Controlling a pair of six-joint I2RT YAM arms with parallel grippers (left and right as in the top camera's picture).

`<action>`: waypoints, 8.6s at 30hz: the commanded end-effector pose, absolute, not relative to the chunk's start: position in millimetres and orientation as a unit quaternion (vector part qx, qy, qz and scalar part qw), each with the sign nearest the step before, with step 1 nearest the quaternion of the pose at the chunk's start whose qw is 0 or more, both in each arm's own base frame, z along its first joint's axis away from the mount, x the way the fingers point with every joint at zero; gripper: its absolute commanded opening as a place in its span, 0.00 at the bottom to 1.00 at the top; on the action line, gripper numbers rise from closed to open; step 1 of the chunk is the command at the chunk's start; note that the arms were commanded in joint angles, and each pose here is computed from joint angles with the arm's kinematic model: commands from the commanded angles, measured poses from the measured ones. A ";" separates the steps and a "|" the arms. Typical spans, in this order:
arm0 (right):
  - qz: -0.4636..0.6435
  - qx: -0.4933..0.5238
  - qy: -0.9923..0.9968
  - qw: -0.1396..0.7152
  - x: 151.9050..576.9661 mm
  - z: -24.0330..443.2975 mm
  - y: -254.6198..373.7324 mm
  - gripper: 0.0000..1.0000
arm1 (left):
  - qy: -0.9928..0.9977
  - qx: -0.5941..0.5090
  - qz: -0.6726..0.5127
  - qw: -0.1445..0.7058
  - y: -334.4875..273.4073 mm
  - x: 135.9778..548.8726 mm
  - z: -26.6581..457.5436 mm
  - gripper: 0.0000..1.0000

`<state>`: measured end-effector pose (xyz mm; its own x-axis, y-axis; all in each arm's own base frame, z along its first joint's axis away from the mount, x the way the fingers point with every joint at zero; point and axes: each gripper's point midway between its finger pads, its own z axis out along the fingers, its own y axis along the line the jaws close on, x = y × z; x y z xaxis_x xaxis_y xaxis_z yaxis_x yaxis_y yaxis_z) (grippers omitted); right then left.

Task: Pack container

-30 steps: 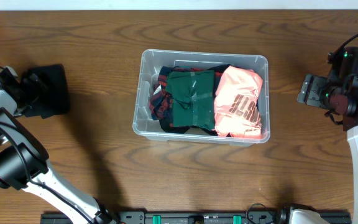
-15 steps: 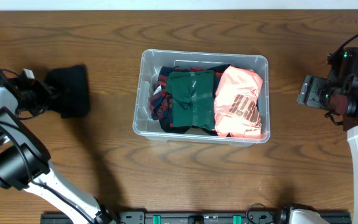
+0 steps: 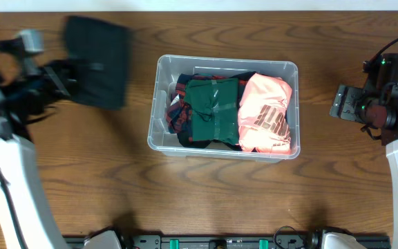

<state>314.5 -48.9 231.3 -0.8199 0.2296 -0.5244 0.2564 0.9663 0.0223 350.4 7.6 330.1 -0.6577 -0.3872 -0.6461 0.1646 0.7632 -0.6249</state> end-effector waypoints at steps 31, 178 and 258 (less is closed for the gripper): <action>-0.012 0.120 0.956 0.267 312.6 231.8 -44.6 0.86 | 0.956 -0.097 -0.242 0.138 -153.5 363.5 159.7 0.40; 0.007 -0.005 0.941 0.338 380.4 232.9 7.9 0.99 | 0.950 -0.210 0.013 0.231 24.3 344.5 202.8 0.98; -0.077 -0.121 0.735 0.663 243.0 156.1 7.3 0.99 | 0.910 -0.170 -0.011 0.378 18.4 143.5 169.2 0.98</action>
